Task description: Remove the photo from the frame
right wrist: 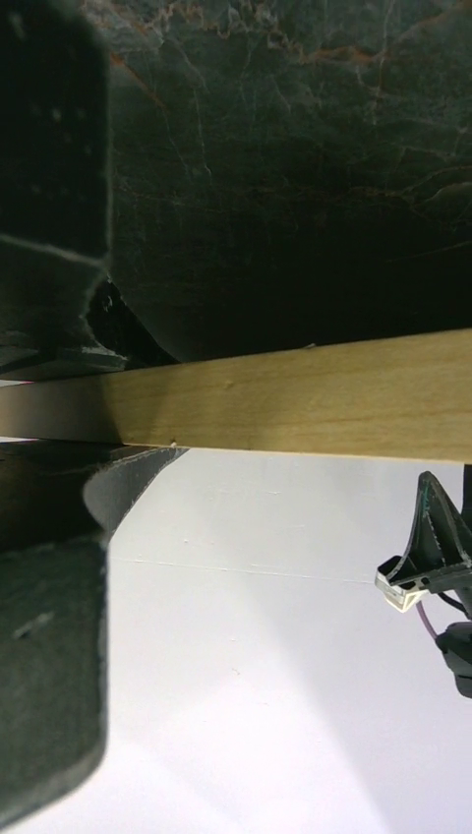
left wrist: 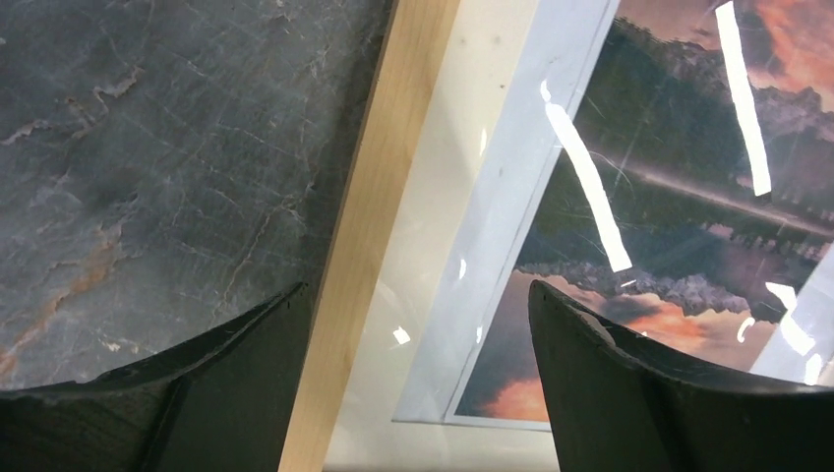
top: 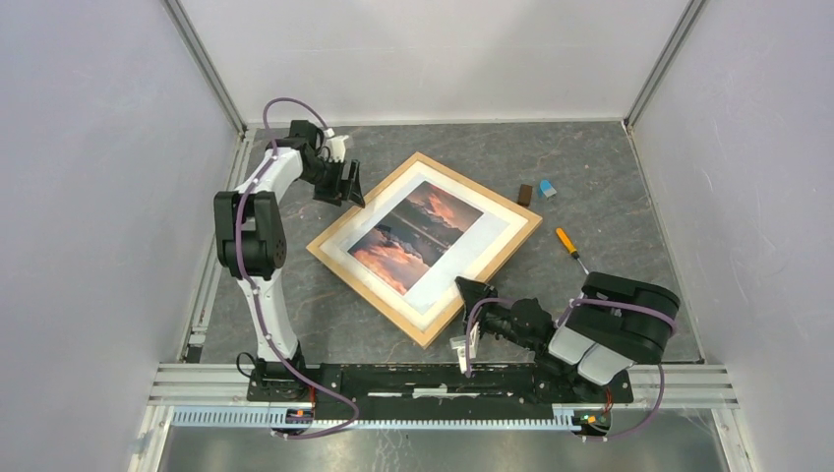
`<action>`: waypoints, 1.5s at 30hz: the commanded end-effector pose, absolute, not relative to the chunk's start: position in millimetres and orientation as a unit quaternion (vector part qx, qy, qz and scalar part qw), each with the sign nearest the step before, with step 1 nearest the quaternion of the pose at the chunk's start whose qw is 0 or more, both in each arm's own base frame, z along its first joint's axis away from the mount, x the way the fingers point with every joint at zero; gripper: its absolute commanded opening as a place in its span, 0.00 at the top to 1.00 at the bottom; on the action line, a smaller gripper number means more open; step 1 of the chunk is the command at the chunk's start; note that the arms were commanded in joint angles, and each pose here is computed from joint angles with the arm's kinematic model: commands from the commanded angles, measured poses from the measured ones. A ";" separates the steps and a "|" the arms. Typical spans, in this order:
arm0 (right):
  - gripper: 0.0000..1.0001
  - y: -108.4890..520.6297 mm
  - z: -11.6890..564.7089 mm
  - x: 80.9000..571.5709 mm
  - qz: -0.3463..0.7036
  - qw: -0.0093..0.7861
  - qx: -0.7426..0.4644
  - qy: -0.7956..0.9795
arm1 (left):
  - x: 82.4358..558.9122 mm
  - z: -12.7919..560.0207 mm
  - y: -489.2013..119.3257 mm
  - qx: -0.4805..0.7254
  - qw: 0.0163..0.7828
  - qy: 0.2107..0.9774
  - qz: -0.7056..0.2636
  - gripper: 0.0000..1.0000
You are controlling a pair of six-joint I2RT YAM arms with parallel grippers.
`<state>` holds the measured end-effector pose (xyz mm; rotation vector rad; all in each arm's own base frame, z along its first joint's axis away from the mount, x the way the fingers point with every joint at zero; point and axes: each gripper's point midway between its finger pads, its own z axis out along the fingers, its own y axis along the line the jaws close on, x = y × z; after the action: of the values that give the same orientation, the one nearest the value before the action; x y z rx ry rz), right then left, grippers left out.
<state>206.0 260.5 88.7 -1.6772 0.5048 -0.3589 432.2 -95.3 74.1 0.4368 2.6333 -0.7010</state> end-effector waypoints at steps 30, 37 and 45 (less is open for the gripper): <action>0.02 199.6 -4.7 178.2 -0.109 0.393 -0.859 0.309 | 455.7 46.7 -96.2 0.230 0.201 0.941 -0.142 0.26; 0.02 169.2 -26.4 149.9 -0.072 0.346 -0.881 0.313 | 463.7 44.6 -96.3 0.233 0.204 0.942 -0.131 0.22; 0.02 136.2 -53.6 134.3 -0.090 0.304 -0.909 0.270 | 454.7 56.6 -127.4 0.269 0.201 0.927 -0.166 0.15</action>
<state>180.0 206.6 45.2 -2.0323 0.6509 -0.3314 450.3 -101.6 43.5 0.6041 2.6716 -0.4130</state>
